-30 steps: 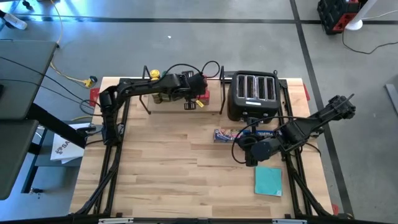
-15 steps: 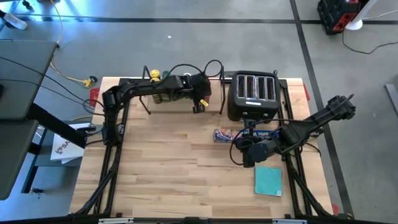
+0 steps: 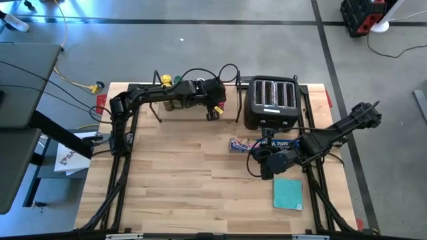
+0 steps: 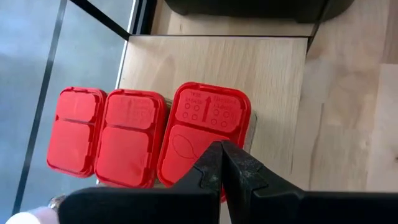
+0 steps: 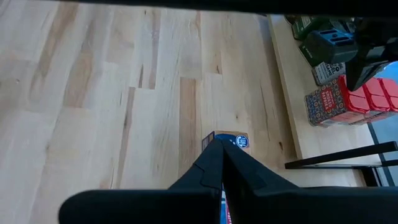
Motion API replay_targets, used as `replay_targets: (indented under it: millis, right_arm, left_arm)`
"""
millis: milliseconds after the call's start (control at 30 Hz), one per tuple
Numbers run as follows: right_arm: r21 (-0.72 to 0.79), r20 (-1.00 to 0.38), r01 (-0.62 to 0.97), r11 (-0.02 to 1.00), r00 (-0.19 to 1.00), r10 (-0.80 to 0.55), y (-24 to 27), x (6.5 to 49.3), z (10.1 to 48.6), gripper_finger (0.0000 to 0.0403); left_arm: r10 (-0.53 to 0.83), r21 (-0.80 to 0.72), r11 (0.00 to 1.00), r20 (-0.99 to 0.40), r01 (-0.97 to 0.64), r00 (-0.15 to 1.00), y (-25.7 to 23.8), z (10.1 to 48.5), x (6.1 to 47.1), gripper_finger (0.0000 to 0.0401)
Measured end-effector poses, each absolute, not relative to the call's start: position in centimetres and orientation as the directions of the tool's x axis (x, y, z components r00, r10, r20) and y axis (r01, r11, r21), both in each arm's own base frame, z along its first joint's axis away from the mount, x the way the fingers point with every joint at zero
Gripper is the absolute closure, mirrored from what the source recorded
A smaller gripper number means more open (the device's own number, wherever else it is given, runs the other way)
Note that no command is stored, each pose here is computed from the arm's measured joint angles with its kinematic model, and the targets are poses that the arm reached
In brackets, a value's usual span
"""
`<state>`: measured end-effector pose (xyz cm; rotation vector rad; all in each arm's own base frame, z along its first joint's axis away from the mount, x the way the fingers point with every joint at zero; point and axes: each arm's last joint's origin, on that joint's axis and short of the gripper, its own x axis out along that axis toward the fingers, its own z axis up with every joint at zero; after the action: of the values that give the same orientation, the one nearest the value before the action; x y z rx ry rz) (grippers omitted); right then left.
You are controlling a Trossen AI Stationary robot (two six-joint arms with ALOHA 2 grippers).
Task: Shelf spices
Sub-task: Put the red seasoning container on the shelf aligned with the other red seasoning containers, then return to Home Position
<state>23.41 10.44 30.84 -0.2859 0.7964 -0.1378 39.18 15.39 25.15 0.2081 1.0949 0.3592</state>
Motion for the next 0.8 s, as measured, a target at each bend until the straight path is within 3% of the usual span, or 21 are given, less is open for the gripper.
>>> replay_targets:
  millis: [200,300,400,533,633,800]
  right_arm:
    - [-0.319,-0.683,0.005,0.948,0.692,-0.233,10.4,23.4,30.8,0.0403]
    - [-0.343,-0.678,0.005,0.939,0.691,-0.251,9.7,22.5,30.5,0.0403]
    - [-0.281,-0.655,0.051,0.958,0.719,-0.231,8.4,20.2,30.3,0.0403]
    - [-0.124,-0.560,0.109,0.986,0.813,-0.160,6.3,15.5,30.0,0.0403]
    - [0.016,-0.461,0.119,0.993,0.882,-0.098,4.8,12.2,28.9,0.0403]
    - [0.194,-0.265,0.007,0.981,0.963,0.046,3.5,9.1,26.1,0.0403]
  left_arm:
    - [0.379,0.317,0.925,-0.801,-0.209,0.464,14.4,27.8,38.2,0.0400]
    - [0.272,0.212,0.962,-0.790,-0.171,0.550,13.4,30.8,36.5,0.0400]
    - [0.136,0.091,0.991,-0.750,-0.102,0.647,12.0,34.5,33.8,0.0400]
    - [0.120,0.067,0.993,-0.607,-0.100,0.785,9.5,38.6,28.5,0.0400]
    - [0.146,0.028,0.988,-0.474,-0.151,0.869,7.3,39.0,23.4,0.0400]
    - [0.232,-0.108,0.957,-0.282,-0.271,0.931,3.4,35.4,14.9,0.0401]
